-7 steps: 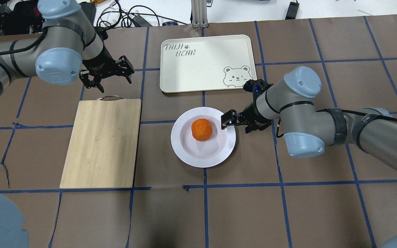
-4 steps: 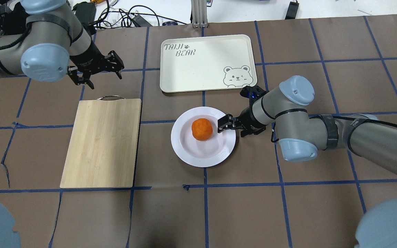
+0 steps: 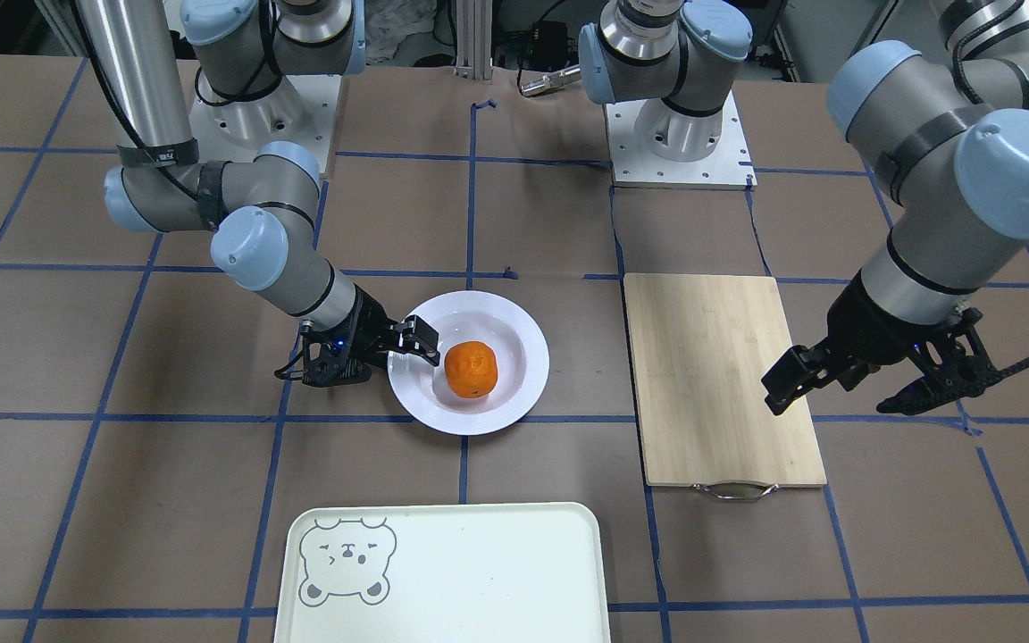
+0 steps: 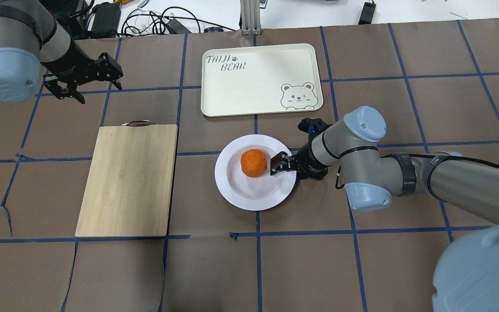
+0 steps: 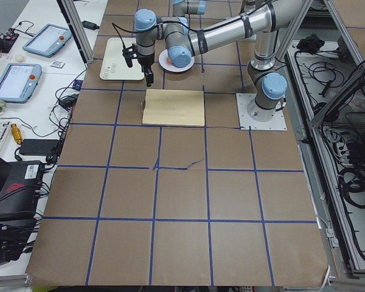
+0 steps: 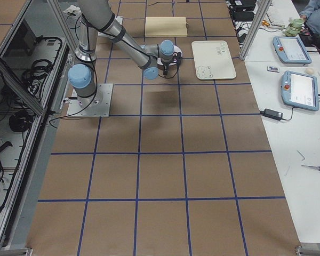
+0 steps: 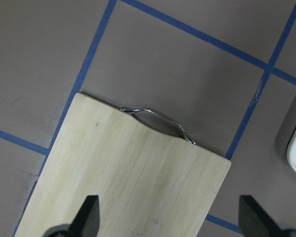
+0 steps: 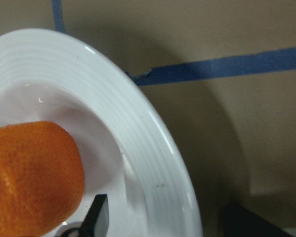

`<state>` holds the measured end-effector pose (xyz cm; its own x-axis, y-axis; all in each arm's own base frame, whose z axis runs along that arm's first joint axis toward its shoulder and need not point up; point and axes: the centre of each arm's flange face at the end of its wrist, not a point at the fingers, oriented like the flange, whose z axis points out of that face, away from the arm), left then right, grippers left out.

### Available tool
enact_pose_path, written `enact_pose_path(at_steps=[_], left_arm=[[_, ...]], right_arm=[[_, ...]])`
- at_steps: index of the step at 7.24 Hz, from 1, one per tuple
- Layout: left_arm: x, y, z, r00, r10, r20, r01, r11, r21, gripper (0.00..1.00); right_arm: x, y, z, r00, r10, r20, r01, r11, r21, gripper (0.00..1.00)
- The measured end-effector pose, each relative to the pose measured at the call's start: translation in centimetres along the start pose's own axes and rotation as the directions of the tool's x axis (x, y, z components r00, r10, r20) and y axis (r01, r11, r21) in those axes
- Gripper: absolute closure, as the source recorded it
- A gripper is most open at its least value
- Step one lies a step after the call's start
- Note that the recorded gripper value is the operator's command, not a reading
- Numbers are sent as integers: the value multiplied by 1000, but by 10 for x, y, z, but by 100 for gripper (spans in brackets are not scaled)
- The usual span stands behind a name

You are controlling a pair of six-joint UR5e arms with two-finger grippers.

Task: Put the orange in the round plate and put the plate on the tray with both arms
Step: 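Grip the plate rim nearest the right gripper with the right gripper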

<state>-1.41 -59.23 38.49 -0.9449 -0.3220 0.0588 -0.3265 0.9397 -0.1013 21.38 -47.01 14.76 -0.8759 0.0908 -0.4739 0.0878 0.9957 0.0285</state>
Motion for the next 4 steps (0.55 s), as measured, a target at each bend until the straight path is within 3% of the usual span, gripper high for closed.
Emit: enact_pose_path(at_steps=[2,3,4], left_arm=[[-1,5,-11,999,41,1,-41,999,11,0],[-1,7,-12,999,53,3,-53,999,8,0],[-1,8,-10,998,66,5,-66,998,2,0]], right_arm=[[-9,4,1,1000,29,0,-29,1000,8,25],[-14,6,2,1000,31,1,-31,999,15,39],[-16,7,3,999,32,1,-32,999,16,68]])
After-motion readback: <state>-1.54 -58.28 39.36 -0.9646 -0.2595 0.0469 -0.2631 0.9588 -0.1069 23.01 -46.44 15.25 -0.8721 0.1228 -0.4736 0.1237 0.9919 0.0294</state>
